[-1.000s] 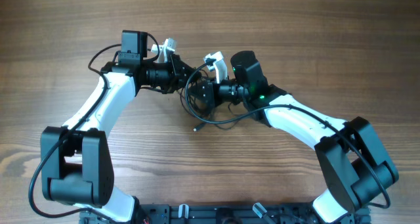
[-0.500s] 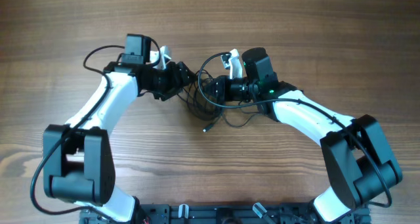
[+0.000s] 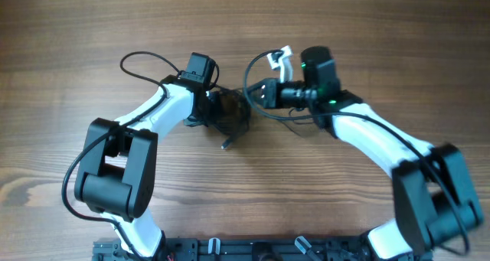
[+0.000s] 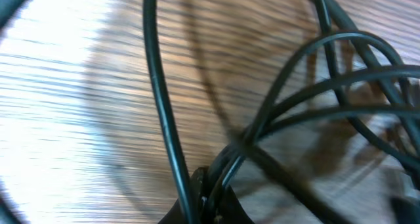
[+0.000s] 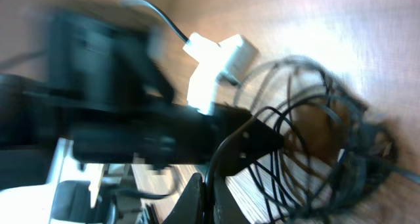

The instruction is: Untangle cables

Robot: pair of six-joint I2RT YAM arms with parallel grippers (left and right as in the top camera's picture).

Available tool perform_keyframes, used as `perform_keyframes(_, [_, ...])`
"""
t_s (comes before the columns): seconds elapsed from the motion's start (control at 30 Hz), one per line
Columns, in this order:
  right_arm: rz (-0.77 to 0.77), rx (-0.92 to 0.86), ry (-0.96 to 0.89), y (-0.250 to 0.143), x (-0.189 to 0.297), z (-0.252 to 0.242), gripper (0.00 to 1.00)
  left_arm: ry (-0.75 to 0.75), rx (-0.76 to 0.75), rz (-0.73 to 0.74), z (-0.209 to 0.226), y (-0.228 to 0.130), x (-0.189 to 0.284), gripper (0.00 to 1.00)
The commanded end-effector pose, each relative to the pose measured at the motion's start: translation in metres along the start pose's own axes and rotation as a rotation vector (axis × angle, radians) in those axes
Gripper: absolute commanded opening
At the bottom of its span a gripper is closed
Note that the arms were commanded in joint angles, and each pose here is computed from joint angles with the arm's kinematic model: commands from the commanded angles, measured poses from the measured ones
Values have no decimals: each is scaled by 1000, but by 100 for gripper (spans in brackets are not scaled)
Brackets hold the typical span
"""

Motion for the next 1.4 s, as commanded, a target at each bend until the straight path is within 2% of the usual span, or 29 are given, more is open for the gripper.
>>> perform_keyframes(0.0, [-118,164,129,19,56,73,4,238,22,3,49,-6,-8,4])
perform_keyframes(0.1, [-214,242,160,27,91,104,4,252,56,15,63,-8,-9,4])
perform_keyframes(0.3, [-507,396,151,37,165,159,4,271,154,30,97,-10,-8,4])
perform_keyframes(0.43, [-638,511,130,36,191,182,4,282,299,28,127,-11,-6,4])
perform_keyframes(0.47, [-665,518,127,36,196,185,4,254,331,32,131,-12,-6,4])
perform_keyframes(0.5, [-689,513,113,38,200,185,4,160,363,48,130,-12,-8,4])
perform_keyframes(0.53, [-680,501,107,37,198,182,4,106,343,56,126,-11,-9,4])
perform_keyframes(0.6, [-634,442,71,37,188,167,4,-25,243,53,112,-6,-9,4])
perform_keyframes(0.63, [-602,396,38,36,181,153,14,-56,226,50,106,-5,-9,4])
perform_keyframes(0.67, [-565,343,1,36,173,137,34,-84,204,45,101,-3,-9,4])
perform_keyframes(0.7, [-520,274,-39,35,163,119,37,-88,197,40,98,-2,-9,4])
perform_keyframes(0.8, [-359,-7,-162,24,130,53,62,-91,184,32,94,0,-10,4])
perform_keyframes(0.93, [-137,-187,-212,2,85,-2,66,-91,184,31,94,0,-10,4])
perform_keyframes(0.97, [-88,-226,-229,-4,73,-16,74,-91,184,31,94,0,-10,4])
perform_keyframes(1.1, [82,-427,-309,-36,20,-76,85,-91,184,31,94,0,-10,4])
perform_keyframes(1.13, [102,-431,-309,-40,12,-83,88,-91,184,31,94,0,-10,4])
perform_keyframes(1.23, [196,-380,-221,-56,-29,-89,88,-91,184,31,94,0,-10,4])
perform_keyframes(1.33, [227,-312,-159,-64,-54,-86,88,-91,183,29,94,0,-10,4])
perform_keyframes(1.37, [231,-290,-147,-65,-59,-84,85,-92,181,28,93,1,-10,4])
Point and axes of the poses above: each gripper's point midway between its finger pads, its own x axis back along the fingers, its own z axis along the line the jaws close on, y = z × x, the point moved 2 cm from there along x, back along the fingers, and after that the axes turned 12 degrees about -x, right-handed, at the moved point
